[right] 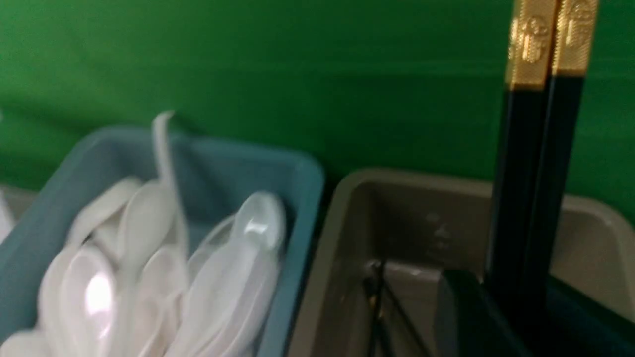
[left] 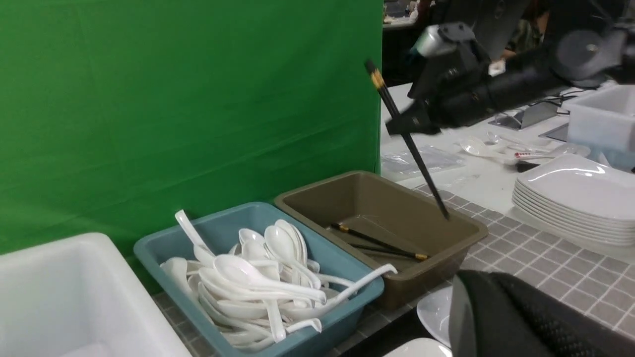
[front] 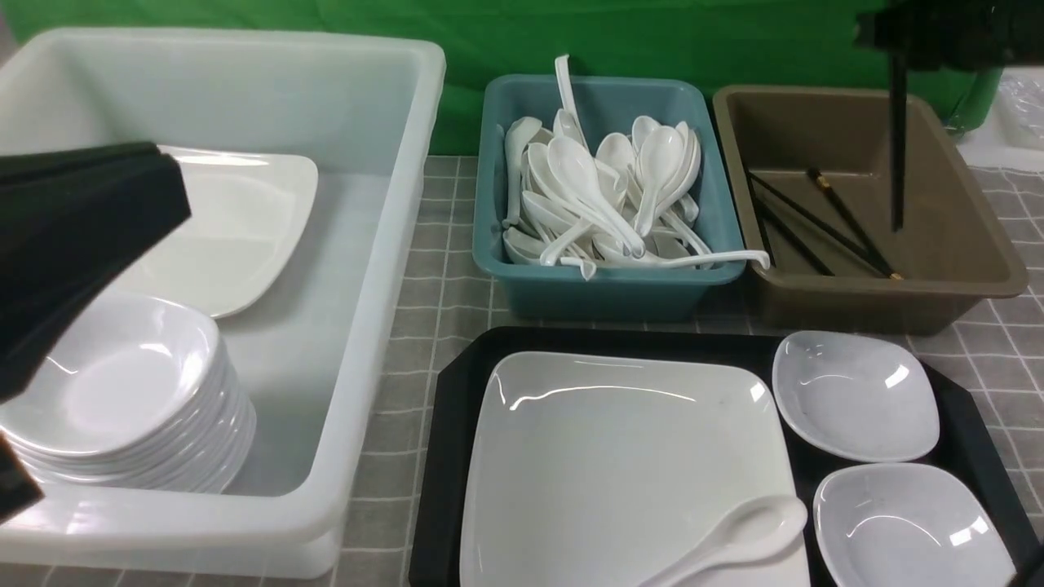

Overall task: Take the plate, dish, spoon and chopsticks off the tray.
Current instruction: Use the right arm to put the chopsticks into the small storage box on the right, then use the right arm to grab a small plate from the dinner plate

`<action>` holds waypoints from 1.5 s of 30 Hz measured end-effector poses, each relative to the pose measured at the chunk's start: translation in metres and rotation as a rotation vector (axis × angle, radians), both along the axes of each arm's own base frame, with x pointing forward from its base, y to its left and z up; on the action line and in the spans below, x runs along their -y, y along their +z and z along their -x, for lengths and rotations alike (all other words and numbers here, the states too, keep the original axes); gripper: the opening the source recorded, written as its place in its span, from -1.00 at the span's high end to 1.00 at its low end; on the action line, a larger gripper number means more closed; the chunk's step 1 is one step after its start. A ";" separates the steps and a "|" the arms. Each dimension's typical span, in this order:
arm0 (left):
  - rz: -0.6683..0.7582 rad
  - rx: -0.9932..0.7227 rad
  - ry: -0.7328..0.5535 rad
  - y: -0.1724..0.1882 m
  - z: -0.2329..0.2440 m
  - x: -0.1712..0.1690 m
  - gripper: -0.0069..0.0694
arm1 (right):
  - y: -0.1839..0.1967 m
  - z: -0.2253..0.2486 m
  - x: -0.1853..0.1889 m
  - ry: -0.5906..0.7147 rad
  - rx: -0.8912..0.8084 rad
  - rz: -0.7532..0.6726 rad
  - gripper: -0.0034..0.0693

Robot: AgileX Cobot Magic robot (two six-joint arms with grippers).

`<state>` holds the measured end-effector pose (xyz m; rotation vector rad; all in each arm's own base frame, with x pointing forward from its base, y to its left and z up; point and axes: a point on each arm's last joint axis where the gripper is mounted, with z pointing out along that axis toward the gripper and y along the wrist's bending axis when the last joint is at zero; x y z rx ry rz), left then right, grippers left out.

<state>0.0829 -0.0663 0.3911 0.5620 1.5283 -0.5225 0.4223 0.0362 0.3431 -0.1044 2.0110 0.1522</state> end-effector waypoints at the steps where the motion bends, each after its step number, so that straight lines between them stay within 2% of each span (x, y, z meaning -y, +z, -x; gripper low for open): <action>1: -0.002 -0.003 -0.001 0.000 0.000 0.000 0.81 | -0.009 -0.014 0.006 -0.022 0.002 -0.007 0.51; 3: -0.005 -0.006 -0.003 -0.001 0.000 0.000 0.81 | -0.027 -0.030 0.011 -0.042 -0.032 -0.015 0.48; 4: -0.005 -0.006 -0.003 -0.001 0.000 0.000 0.81 | -0.038 -0.036 0.013 -0.042 -0.069 -0.014 0.40; 8: -0.006 -0.007 -0.003 -0.001 0.000 0.000 0.81 | -0.067 -0.040 0.018 -0.022 -0.231 -0.013 -0.14; 11: -0.011 -0.004 -0.001 -0.001 0.000 0.000 0.81 | -0.063 -0.032 0.019 0.001 -0.293 0.002 -0.35; 13: -0.017 0.000 0.001 -0.001 0.000 0.000 0.81 | -0.048 -0.019 0.020 0.022 -0.328 0.014 -0.33; 16: -0.025 0.004 0.003 -0.001 0.000 0.000 0.81 | -0.028 -0.001 0.018 0.051 -0.370 0.022 -0.21; 17: -0.033 0.007 0.005 -0.001 0.000 0.000 0.81 | -0.014 0.018 0.013 0.090 -0.426 0.035 -0.09; 20: -0.046 0.010 0.007 -0.002 0.000 -0.001 0.81 | -0.002 0.055 -0.004 0.162 -0.508 0.092 0.00; 21: -0.051 0.004 0.004 -0.003 0.000 -0.001 0.81 | -0.006 0.076 -0.015 0.199 -0.569 0.134 0.02; 22: -0.052 0.003 0.004 -0.003 0.000 -0.001 0.81 | -0.010 0.078 -0.017 0.206 -0.589 0.141 0.02; 23: -0.063 -0.005 0.001 -0.004 0.000 0.000 0.81 | -0.023 0.108 -0.031 0.245 -0.687 0.204 0.01; 25: -0.070 -0.008 0.000 -0.005 0.000 0.000 0.81 | -0.038 0.124 -0.039 0.271 -0.755 0.250 0.00; 26: -0.077 -0.013 -0.002 -0.005 0.000 0.000 0.81 | -0.072 0.167 -0.055 0.336 -0.893 0.348 -0.15; 27: -0.078 -0.013 -0.002 -0.005 0.000 0.000 0.81 | -0.074 0.171 -0.056 0.340 -0.897 0.354 -0.16; 30: -0.080 -0.015 -0.002 -0.006 0.000 0.000 0.81 | -0.123 0.215 -0.068 0.440 -0.970 0.470 -0.47; 33: -0.088 -0.029 -0.002 -0.011 -0.001 0.000 0.81 | -0.151 0.228 -0.069 0.476 -0.924 0.509 -0.54; 37: -0.099 -0.048 -0.004 -0.017 -0.002 0.001 0.81 | -0.168 0.231 -0.065 0.467 -0.878 0.532 -0.53; 42: -0.102 -0.053 -0.004 -0.019 -0.003 0.002 0.81 | -0.181 0.226 -0.066 0.462 -0.898 0.551 -0.51; 45: -0.105 -0.054 -0.003 -0.020 -0.003 0.002 0.81 | -0.187 0.223 -0.066 0.466 -0.909 0.571 -0.36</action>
